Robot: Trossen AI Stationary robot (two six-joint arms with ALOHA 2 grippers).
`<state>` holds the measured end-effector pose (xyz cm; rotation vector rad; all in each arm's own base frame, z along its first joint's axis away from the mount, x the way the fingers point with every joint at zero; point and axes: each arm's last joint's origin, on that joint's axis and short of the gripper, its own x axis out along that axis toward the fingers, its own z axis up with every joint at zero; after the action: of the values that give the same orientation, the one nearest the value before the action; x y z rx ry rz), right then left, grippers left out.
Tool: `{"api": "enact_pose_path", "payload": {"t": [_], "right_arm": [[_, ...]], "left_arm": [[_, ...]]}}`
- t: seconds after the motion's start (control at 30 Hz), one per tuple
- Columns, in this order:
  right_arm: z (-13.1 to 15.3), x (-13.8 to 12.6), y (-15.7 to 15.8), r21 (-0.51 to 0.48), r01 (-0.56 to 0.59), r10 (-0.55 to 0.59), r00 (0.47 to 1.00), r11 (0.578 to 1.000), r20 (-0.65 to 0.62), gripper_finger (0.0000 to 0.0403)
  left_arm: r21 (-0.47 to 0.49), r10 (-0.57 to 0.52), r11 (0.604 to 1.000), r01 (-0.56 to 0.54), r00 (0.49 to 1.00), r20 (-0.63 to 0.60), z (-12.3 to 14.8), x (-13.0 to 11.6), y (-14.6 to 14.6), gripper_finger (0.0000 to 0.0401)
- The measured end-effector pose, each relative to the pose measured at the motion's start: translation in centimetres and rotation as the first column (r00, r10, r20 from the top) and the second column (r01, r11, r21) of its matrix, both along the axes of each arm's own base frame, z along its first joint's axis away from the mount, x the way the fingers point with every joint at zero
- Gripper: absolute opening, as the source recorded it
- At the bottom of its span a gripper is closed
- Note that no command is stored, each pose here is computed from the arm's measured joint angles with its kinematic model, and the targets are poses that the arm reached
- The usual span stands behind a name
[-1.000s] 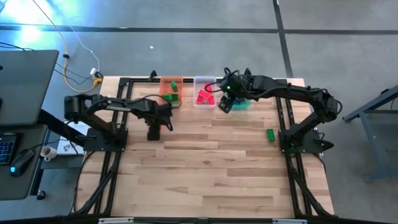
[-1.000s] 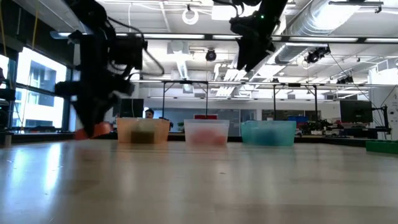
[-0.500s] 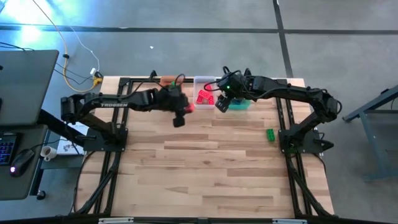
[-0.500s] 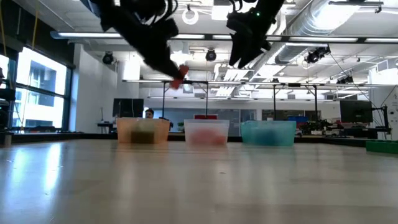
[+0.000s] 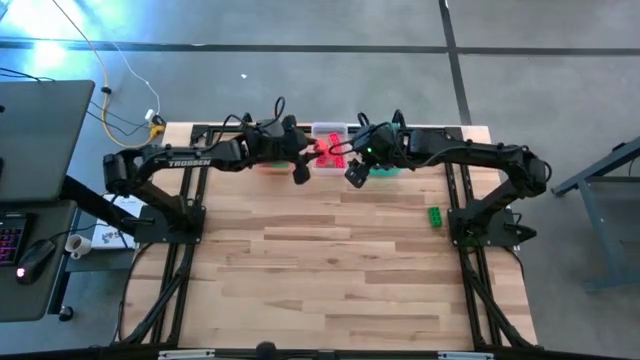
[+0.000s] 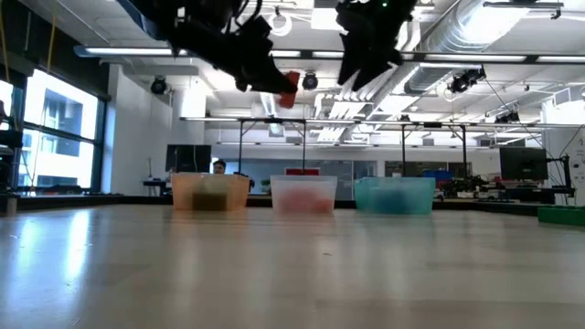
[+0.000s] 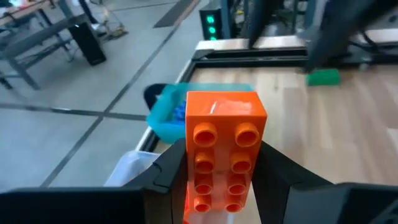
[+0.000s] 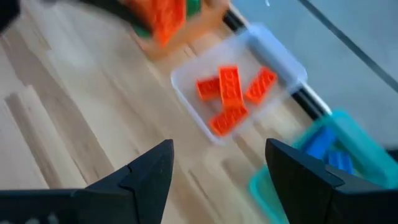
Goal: Sort & place blocks by color
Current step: Put the orange game piece into the transparent bin
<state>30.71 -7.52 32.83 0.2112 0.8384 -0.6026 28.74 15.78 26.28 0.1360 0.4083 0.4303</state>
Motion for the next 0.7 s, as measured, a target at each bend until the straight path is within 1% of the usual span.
{"api": "enact_pose_path", "payload": {"t": [0.07, 0.2, 0.4, 0.57, 0.7], "right_arm": [[0.0, -0.5, 0.7, 0.013, 0.024, -0.023, 0.999, 1.0, -0.035, 0.0243], [0.0, -1.1, 2.3, 0.062, 0.055, -0.052, 0.997, 0.997, -0.049, 0.0243], [-0.1, -1.0, 4.7, 0.116, 0.03, -0.026, 0.999, 0.993, -0.041, 0.0243], [-0.1, -0.8, 6.4, 0.132, 0.014, -0.011, 1.0, 0.991, -0.026, 0.0243], [-0.1, -0.8, 7.3, 0.141, 0.004, -0.001, 1.0, 0.99, -0.019, 0.0243]], "left_arm": [[0.001, 0.019, 1.0, -0.019, 1.0, 0.002, -0.7, 0.2, 0.8, 0.011], [-0.007, 0.044, 0.999, -0.044, 0.999, 0.0, -2.2, 0.6, 2.5, 0.011], [-0.059, 0.066, 0.996, -0.07, 0.996, -0.06, -5.4, 0.7, 4.7, 0.011], [-0.092, 0.071, 0.993, -0.078, 0.994, -0.079, -7.8, 0.9, 6.1, 0.011], [-0.114, 0.082, 0.989, -0.091, 0.994, -0.079, -9.3, 1.1, 6.8, 0.0114]]}}
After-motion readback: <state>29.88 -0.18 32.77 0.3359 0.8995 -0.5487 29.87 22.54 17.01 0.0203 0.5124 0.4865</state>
